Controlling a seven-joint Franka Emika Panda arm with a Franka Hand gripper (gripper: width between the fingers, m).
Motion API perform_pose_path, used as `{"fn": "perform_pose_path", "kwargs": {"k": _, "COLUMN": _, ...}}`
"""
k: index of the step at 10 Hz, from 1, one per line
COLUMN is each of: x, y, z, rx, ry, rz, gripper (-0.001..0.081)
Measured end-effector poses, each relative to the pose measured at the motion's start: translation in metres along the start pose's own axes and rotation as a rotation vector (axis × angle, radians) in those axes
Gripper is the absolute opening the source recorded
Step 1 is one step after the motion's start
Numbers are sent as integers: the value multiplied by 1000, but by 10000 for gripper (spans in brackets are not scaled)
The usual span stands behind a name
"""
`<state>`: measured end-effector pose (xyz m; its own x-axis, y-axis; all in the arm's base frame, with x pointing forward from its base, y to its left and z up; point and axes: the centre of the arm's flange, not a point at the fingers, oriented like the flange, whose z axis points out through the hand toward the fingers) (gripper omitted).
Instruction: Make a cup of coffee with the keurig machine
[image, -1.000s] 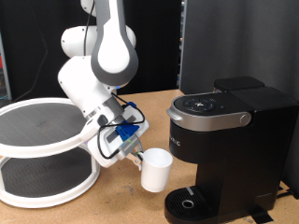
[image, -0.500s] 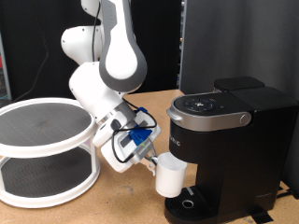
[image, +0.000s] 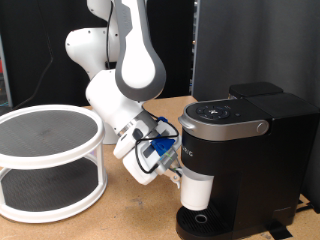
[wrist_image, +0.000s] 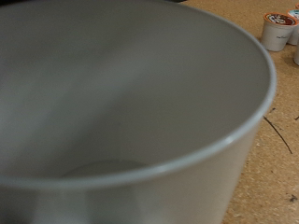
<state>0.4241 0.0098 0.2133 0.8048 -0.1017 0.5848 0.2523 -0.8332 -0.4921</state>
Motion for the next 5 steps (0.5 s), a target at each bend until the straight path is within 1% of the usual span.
{"fn": "perform_pose_path", "kwargs": {"k": 2, "x": -8, "y": -5, "z": 9, "rx": 1, "ry": 8, "rz": -11, "gripper": 72}}
{"fn": "perform_pose_path", "kwargs": {"k": 5, "x": -20, "y": -4, "z": 24, "rx": -25, "ry": 16, "rz": -17, "gripper": 72}}
